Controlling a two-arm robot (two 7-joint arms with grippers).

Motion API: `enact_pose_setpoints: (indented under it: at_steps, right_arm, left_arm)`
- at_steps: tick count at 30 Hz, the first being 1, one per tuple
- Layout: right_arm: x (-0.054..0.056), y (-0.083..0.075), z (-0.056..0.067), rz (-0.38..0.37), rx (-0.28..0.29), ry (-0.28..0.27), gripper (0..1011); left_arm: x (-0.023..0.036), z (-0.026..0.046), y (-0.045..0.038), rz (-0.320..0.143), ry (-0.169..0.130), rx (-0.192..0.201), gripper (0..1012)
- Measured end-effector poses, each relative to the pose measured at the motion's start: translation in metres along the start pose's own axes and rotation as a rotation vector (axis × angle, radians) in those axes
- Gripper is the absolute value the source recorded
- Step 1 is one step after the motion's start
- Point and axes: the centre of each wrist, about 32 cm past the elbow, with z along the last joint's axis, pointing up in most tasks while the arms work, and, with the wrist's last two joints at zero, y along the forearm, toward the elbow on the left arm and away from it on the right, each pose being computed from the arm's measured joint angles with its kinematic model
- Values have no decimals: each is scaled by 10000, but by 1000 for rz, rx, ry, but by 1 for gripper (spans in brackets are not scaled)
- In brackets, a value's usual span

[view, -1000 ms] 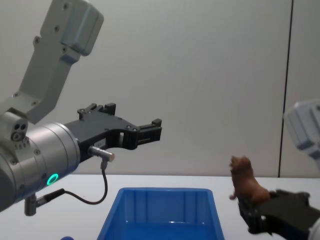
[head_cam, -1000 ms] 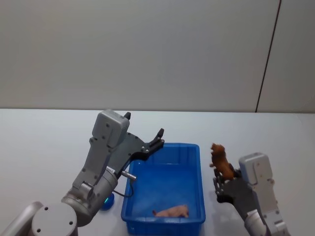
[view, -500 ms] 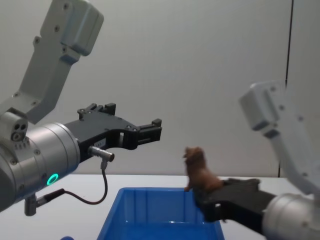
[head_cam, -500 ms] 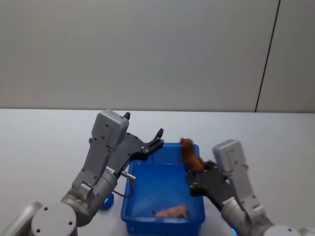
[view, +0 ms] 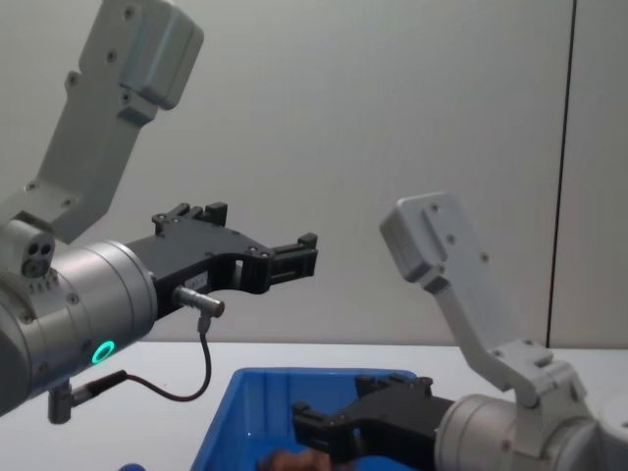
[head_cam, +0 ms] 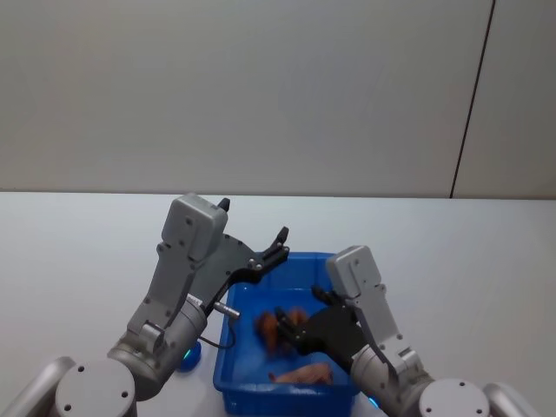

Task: Pick up the two dolls from the table and place them into the box.

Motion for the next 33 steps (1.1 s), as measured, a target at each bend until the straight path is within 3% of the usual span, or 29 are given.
enact_pose_setpoints:
  at_steps: [5,12,33]
  right_arm:
    - [-16,25,-2,-3,2,-7,816]
    - [-14,-46,-24,-63,32,-25,996]
    - [198,-586,-150,-328,80,-42,1001]
  left_arm:
    - [0,0,0,0,0,0,1001]
    - [0,0,0,0,0,0,1001]
    - [0,0,0,0,0,0,1001]
